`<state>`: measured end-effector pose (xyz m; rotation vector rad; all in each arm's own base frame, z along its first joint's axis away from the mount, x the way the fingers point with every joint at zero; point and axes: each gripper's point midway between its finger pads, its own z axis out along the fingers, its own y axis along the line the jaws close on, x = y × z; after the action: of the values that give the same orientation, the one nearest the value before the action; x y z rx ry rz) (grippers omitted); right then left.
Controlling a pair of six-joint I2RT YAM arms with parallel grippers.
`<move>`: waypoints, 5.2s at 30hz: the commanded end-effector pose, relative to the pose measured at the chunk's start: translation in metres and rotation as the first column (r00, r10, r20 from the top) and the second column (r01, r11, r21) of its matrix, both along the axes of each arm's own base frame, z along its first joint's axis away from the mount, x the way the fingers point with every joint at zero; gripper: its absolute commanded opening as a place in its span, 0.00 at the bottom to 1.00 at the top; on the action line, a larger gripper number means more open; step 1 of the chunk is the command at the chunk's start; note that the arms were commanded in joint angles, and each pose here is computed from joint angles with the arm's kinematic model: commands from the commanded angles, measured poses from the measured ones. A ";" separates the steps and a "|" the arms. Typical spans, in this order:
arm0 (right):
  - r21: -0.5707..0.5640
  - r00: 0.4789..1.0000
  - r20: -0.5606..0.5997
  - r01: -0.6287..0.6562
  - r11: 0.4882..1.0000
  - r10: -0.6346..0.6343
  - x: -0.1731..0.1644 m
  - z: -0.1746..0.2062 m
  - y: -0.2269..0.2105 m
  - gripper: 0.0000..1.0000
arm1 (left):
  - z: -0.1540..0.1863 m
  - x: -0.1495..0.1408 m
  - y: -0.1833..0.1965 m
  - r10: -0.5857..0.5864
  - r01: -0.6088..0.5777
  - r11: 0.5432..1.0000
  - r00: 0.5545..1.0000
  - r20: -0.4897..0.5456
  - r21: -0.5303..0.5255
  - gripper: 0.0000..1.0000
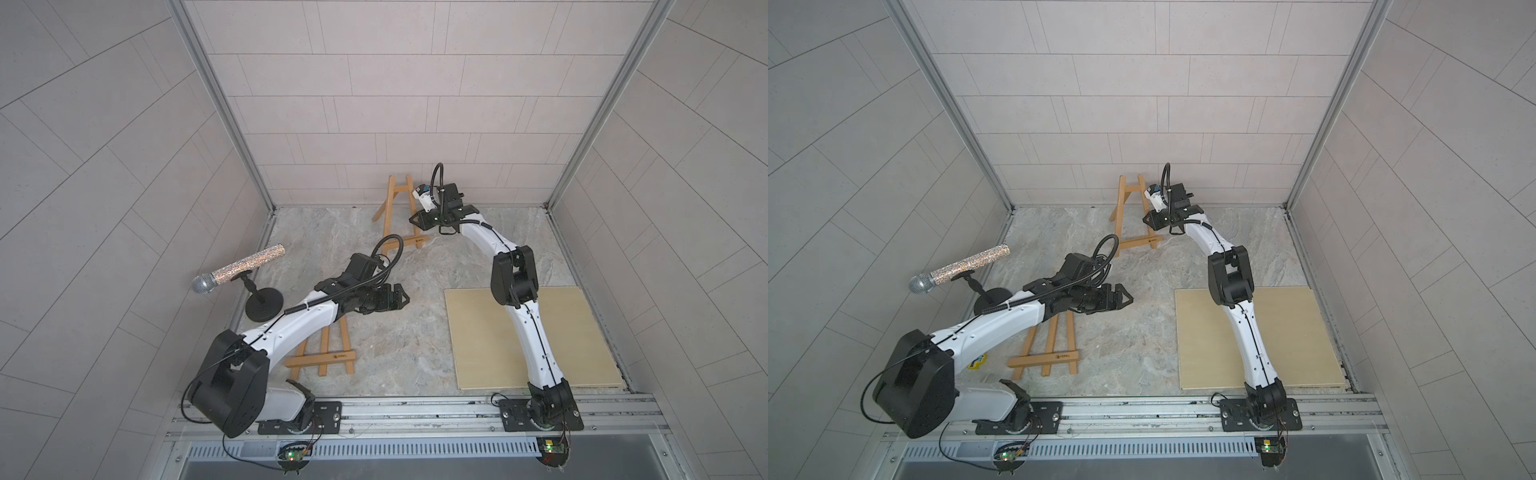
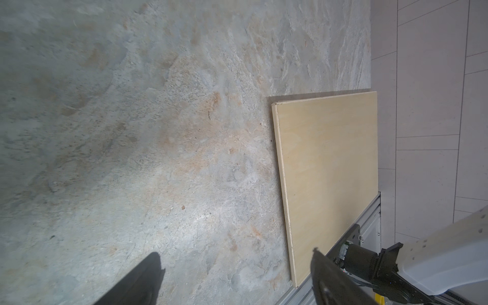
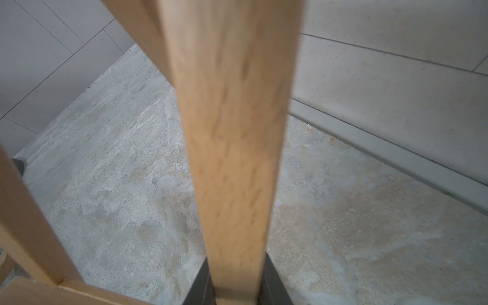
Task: Disassemble the easel
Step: Pick up the easel at the center of the board, then fold up the easel, then place the easel at the center of the board.
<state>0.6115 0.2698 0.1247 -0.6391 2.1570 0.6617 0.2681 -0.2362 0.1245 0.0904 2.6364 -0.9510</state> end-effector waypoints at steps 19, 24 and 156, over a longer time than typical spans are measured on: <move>-0.082 0.986 0.168 0.029 0.996 -0.015 -0.075 0.091 0.001 0.02 | 0.038 0.057 0.072 0.254 -0.250 0.967 0.964 0.078 -0.059 0.93; -0.068 0.985 0.172 0.029 0.997 -0.017 -0.110 0.109 -0.007 0.00 | 0.052 0.081 0.087 0.315 -0.305 0.947 0.943 0.111 -0.100 0.93; -0.198 0.926 -0.303 0.172 0.965 -0.227 -0.291 0.013 -0.058 0.63 | 0.035 0.047 0.135 0.278 -0.367 0.885 0.910 0.306 0.287 0.95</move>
<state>0.3158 0.2230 0.1209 -0.3595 2.6069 0.5234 0.3020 -0.1264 0.1413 -0.1561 2.5459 -0.4953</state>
